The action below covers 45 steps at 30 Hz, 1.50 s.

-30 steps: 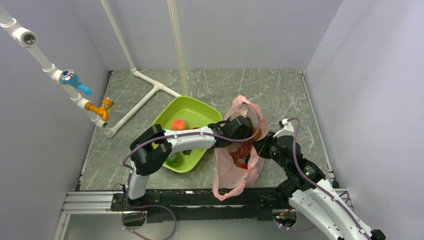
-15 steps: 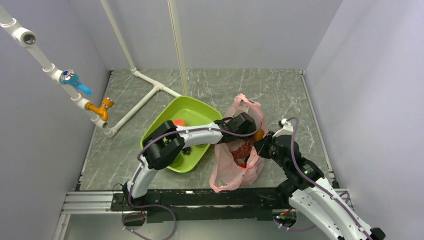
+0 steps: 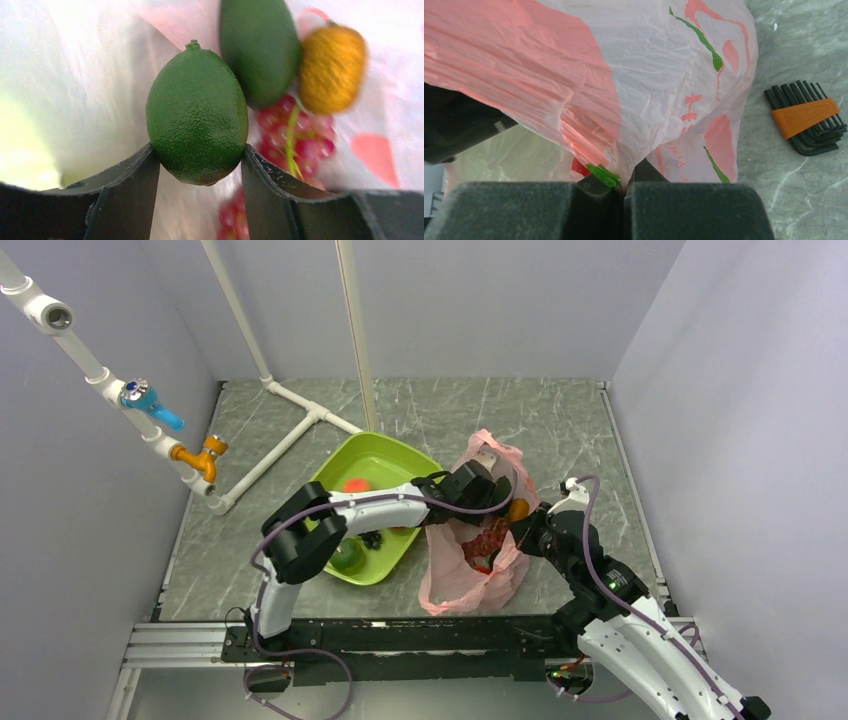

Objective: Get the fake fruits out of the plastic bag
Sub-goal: Take out the fake fruit from the plastic bag, then place the fake fruit in the bin.

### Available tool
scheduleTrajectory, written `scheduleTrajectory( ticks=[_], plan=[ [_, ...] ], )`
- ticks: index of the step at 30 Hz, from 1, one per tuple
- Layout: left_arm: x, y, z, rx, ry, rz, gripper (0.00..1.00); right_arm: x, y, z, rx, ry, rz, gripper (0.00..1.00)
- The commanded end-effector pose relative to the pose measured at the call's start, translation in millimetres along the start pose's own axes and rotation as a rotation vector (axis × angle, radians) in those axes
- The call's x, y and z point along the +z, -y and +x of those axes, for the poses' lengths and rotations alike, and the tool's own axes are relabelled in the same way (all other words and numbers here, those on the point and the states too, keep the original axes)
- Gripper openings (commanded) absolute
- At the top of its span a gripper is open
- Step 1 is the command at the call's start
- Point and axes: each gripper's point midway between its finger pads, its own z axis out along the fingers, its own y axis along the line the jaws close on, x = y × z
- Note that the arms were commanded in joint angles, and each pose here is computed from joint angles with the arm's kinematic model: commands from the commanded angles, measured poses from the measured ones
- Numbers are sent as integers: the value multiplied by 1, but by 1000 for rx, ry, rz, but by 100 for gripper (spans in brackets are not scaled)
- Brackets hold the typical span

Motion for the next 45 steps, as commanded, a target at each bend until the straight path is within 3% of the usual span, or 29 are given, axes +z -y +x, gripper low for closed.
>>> scheduleTrajectory(
  ticks=[1, 6, 12, 21, 30, 41, 45],
  plan=[
    [-58, 40, -13, 0, -7, 254, 30, -1, 3, -12, 14, 57, 29, 0],
    [-88, 62, -2, 29, -37, 392, 26, 1, 5, -13, 7, 61, 45, 0],
    [-114, 70, 8, 86, -55, 384, 24, 0, 6, -15, 6, 69, 49, 0],
    [-167, 74, -9, 36, 5, 442, 22, 3, 7, -13, 3, 59, 55, 0],
    [-233, 47, -30, 29, 114, 450, 22, 5, 8, -12, 2, 57, 58, 0],
    [-277, -80, -19, -104, 225, 43, 19, 3, 9, -12, -2, 60, 62, 0],
    [-289, -146, 0, -247, 270, -207, 36, 3, 8, -12, 1, 62, 59, 0]
  ],
)
